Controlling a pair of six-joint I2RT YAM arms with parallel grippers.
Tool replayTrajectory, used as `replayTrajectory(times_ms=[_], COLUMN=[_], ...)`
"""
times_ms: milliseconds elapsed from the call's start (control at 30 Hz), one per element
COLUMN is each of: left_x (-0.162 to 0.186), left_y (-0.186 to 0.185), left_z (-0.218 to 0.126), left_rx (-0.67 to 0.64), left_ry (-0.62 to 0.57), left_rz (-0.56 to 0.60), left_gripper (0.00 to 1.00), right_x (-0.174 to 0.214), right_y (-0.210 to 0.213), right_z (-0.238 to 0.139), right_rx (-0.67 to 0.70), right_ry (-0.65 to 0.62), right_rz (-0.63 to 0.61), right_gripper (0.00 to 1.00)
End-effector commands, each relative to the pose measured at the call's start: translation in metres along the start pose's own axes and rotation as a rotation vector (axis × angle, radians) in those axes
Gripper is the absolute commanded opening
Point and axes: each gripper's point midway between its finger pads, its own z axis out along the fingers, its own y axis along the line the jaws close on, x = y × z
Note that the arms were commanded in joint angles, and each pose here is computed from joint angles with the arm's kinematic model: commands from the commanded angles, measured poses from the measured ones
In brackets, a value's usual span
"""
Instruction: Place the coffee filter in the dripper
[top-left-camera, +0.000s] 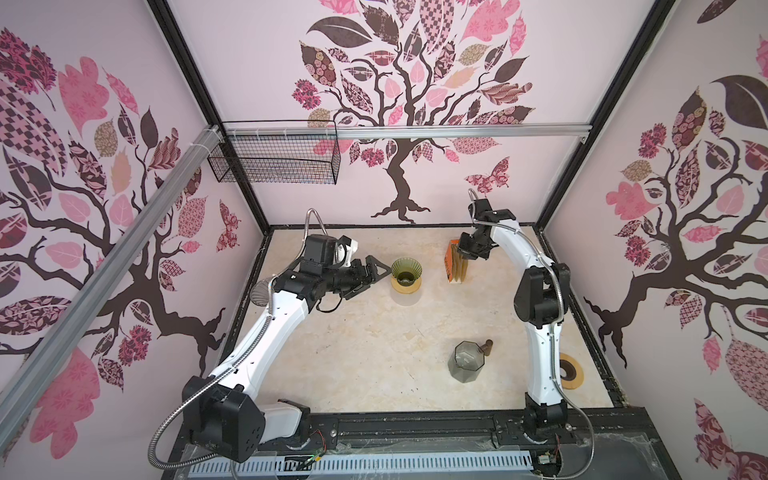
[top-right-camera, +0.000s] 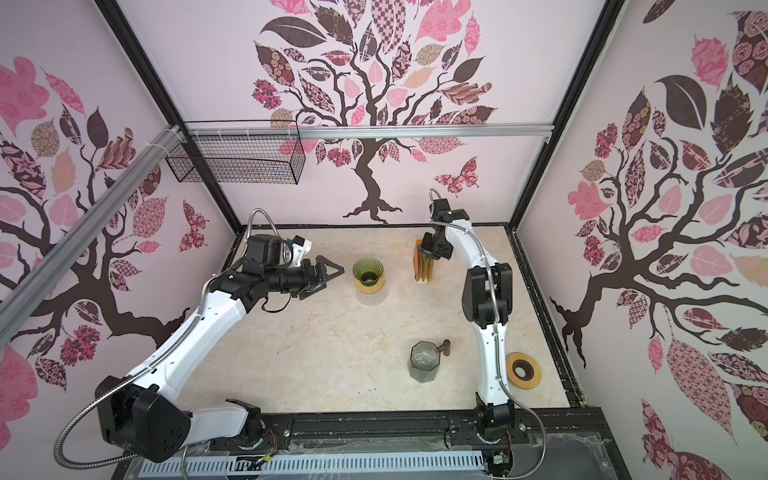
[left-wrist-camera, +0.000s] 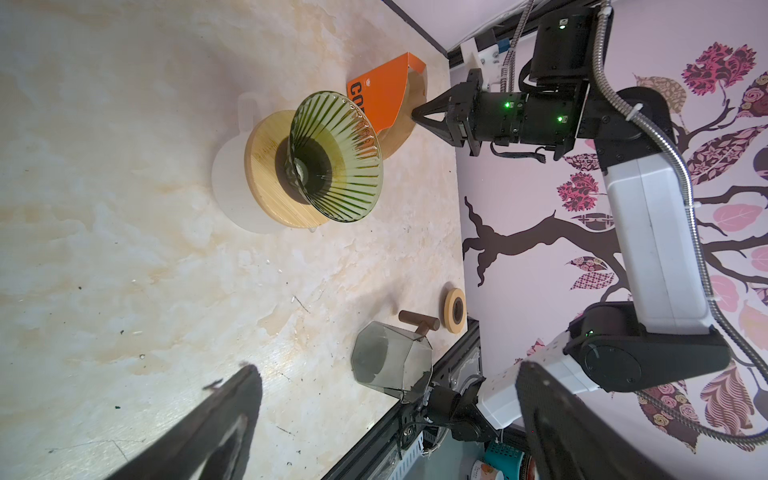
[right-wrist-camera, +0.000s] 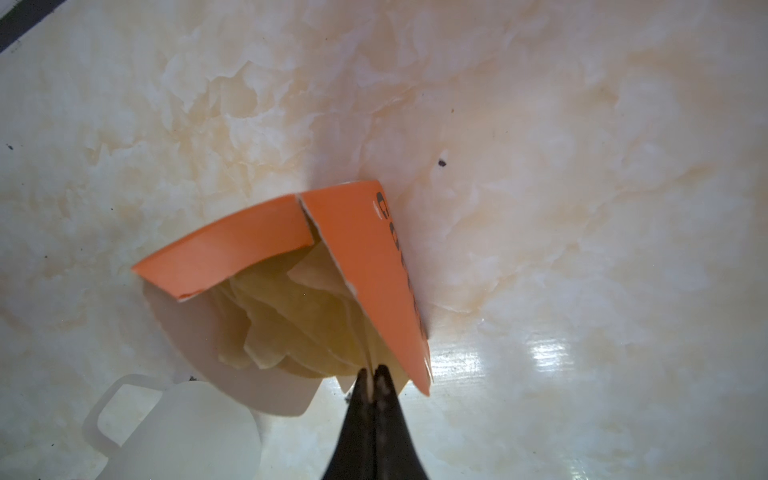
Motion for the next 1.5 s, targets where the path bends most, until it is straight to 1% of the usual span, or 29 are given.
replayTrajectory(times_ms=[0,333,367,633,900,1200,1467], left_x=[0.002,0.0,0.0,-0.005,-0.009,-0.009,-0.012], left_y=[0.008,0.009,0.01,0.012,0.01,0.01,0.011], left_z=[0.003,0.001,0.001,-0.007,-0.011,-0.012,-0.013], left_rx=[-0.01,-0.018,-0.022,-0.059,-0.063,-0.071,-0.087], left_ry=[0.002,-0.007,-0.007,-0.018,-0.028,-0.031,-0.035], left_rz=[-0.009,-0.003,-0.004,0.024,0.029,0.034,0.042], left_gripper=[0.98,0.98,0.98,0.98,0.98,0.98,0.98], right_x=[-0.013,-0.014,-0.021,-0.026,-0.026,-0.025,-0.025], right_y=[0.009,0.012,0.017,0.021,0.018,0.023,0.032], right_z=[-0.046,-0.058,-0.068,-0.094,-0.107,-0.127,-0.16], right_rx=[-0.022,-0.038,-0.054,-0.069,-0.054,-0.09,-0.139], right_ry=[-0.098,-0.108,-0.138,-0.179,-0.201,-0.223,-0.268], right_rz=[-0.016,-0.012,-0.014,-0.019,-0.027,-0.024,-0.027], right_gripper=[0.0,0.0,0.0,0.0,0.0,0.0,0.0])
